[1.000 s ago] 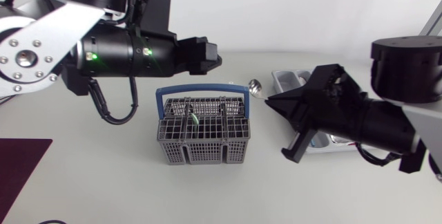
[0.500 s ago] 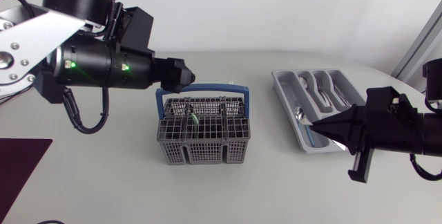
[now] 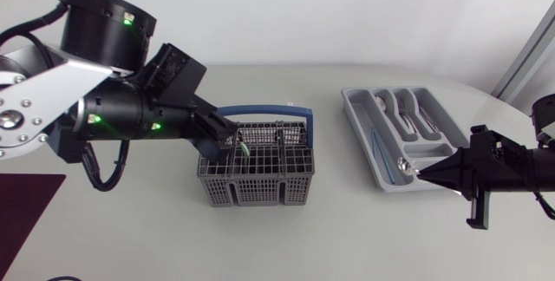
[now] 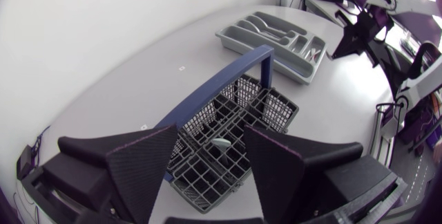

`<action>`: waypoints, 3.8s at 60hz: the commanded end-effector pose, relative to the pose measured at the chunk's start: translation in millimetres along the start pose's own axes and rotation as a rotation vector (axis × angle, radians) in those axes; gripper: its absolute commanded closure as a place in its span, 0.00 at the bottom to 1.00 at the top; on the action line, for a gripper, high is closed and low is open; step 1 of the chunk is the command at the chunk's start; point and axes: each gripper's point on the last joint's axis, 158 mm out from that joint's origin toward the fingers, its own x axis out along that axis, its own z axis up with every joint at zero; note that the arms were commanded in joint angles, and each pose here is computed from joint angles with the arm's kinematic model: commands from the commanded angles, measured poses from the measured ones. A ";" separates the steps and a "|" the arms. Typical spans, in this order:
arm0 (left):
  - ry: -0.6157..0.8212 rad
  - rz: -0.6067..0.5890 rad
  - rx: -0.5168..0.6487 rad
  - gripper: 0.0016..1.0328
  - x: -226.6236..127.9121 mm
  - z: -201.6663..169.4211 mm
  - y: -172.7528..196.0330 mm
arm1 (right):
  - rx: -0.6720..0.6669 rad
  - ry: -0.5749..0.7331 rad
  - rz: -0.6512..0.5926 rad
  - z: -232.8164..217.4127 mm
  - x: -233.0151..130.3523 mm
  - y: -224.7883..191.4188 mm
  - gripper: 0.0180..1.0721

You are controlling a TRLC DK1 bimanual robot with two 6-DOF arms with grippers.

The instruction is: Unload the cutlery basket into the drawer organizer.

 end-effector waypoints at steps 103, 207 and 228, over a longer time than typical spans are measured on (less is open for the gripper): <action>0.025 -0.346 0.948 0.08 22.8 -51.9 -40.6 | -0.263 0.187 -0.070 -48.2 2.3 -38.3 0.05; 0.192 -0.288 1.536 0.70 73.9 -43.2 -10.4 | -0.270 -0.152 -0.020 87.0 21.8 127.3 0.05; 0.209 -0.293 1.540 0.85 75.5 -47.6 -10.5 | -0.281 -0.171 -0.033 96.5 21.7 125.6 0.05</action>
